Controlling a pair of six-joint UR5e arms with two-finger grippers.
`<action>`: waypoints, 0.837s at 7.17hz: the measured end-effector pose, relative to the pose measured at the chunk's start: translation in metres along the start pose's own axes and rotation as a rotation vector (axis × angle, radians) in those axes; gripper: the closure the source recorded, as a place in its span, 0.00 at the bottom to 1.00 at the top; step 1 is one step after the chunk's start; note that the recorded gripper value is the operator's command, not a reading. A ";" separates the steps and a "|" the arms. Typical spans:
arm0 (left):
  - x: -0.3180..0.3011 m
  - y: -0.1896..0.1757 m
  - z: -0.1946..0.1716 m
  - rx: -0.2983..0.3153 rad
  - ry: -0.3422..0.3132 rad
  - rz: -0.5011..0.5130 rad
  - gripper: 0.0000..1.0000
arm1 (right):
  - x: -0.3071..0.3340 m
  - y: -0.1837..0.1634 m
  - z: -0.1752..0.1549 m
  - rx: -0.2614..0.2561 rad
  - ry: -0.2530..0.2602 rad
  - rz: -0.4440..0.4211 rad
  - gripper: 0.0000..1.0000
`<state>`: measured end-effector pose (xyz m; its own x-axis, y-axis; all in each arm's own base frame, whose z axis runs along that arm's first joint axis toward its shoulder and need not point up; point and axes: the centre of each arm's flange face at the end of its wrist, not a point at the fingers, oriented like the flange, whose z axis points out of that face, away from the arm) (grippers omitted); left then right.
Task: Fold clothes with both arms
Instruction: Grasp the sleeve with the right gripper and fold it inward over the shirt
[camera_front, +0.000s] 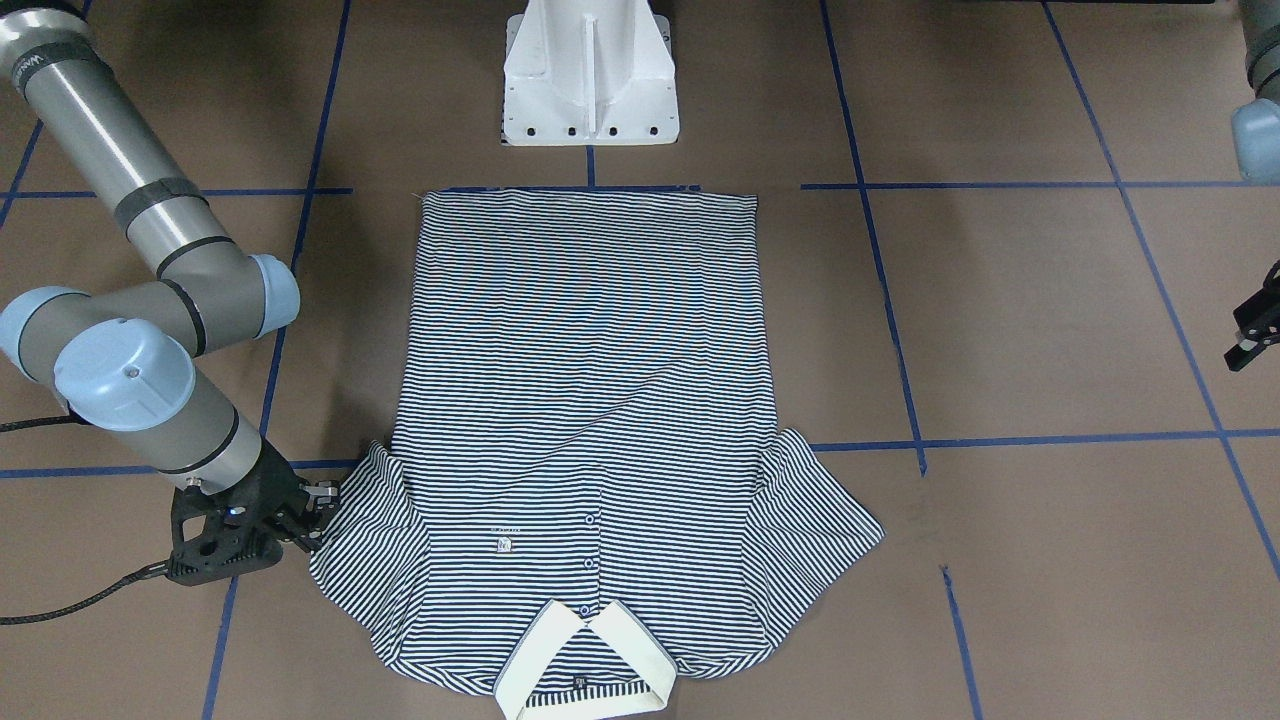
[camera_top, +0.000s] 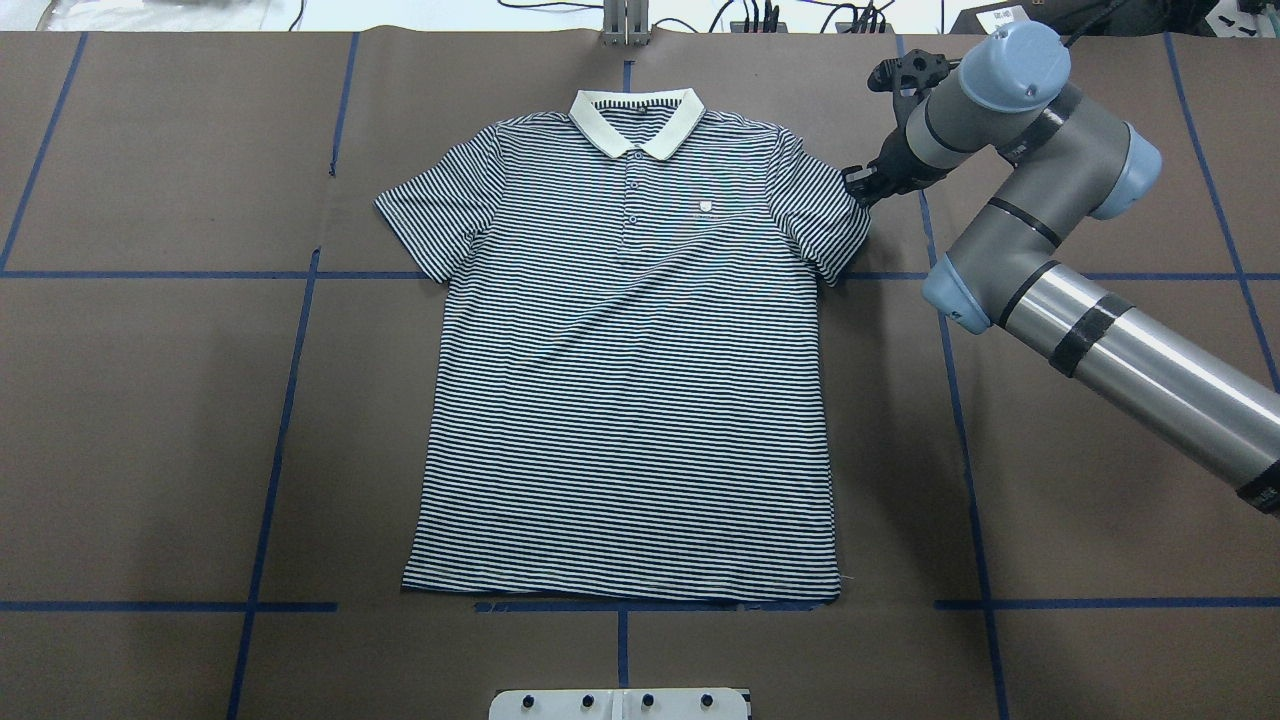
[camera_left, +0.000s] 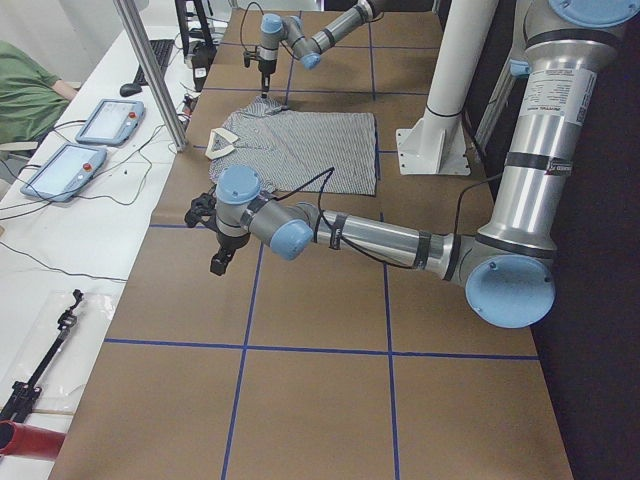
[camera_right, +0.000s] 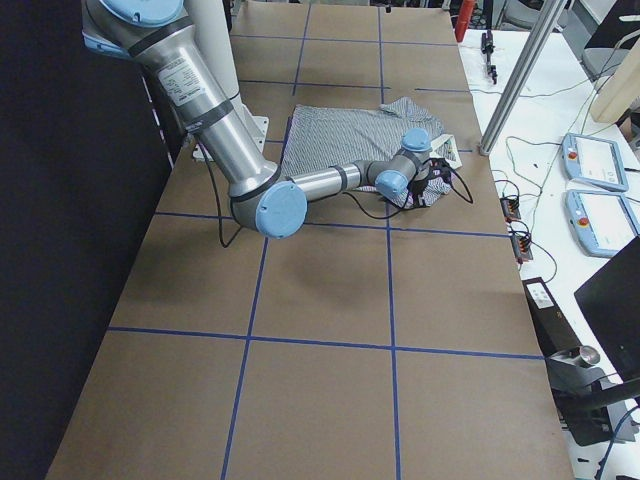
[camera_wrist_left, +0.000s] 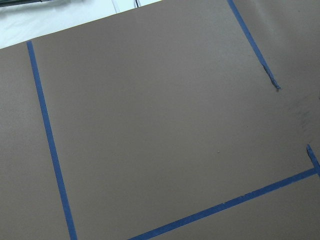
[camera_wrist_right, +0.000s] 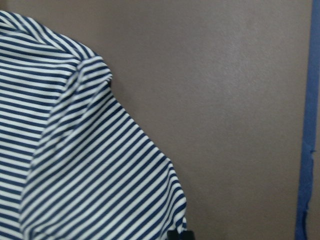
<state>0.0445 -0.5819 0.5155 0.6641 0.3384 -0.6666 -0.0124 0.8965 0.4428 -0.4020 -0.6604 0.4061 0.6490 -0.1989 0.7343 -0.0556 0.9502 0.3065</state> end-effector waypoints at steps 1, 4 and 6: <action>0.000 0.000 0.000 -0.001 0.000 0.000 0.00 | -0.018 -0.004 -0.014 0.012 -0.038 -0.017 1.00; -0.002 0.003 0.002 -0.005 -0.001 0.000 0.00 | -0.103 -0.014 -0.019 0.006 -0.115 -0.071 1.00; -0.002 0.003 0.001 -0.005 -0.001 -0.001 0.00 | -0.151 -0.031 -0.002 0.013 -0.096 -0.082 1.00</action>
<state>0.0442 -0.5799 0.5191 0.6649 0.3370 -0.6666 -0.0149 0.8983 0.4392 -0.4970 -0.6588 0.2842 0.5761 -0.2980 0.7611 -0.0162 0.9268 0.3752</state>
